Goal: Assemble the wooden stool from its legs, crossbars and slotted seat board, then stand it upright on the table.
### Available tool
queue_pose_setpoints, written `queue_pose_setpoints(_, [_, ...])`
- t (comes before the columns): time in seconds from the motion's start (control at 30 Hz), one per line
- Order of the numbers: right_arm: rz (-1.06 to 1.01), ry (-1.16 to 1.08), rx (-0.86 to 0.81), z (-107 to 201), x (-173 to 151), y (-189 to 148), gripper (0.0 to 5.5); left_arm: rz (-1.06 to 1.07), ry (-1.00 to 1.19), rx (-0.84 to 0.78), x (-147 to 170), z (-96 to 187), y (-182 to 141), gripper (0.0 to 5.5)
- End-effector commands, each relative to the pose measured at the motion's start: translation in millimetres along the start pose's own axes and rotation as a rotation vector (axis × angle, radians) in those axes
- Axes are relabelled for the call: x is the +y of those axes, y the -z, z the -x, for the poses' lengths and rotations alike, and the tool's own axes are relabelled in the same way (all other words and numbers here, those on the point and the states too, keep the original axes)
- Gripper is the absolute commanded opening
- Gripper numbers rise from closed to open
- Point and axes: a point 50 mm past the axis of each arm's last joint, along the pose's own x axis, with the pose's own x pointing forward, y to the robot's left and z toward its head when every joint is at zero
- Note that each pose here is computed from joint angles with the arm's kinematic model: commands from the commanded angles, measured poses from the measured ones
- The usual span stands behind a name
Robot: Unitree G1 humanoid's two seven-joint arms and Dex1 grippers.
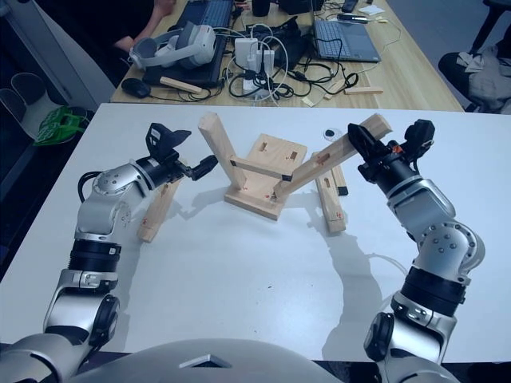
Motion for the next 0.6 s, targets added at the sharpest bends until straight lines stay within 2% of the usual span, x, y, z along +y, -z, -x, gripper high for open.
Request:
queue_pose_setpoints(0.03, [0.005,0.033,0.016,0.4,-2.9,2.6,1.01,0.015,0.053,0.024,-10.6,1.1,1.7,5.4])
queue_pose_setpoints(0.4, [0.142,0.118,0.021,4.5,-19.2,-2.0,1.01,0.077,0.15,0.018,-30.7,6.1,-3.3,5.4])
queue_pose_setpoints(0.6, [0.213,0.131,0.087,6.1,-23.8,4.2,1.01,0.084,0.023,0.027,-15.9,6.6,-1.1,5.4])
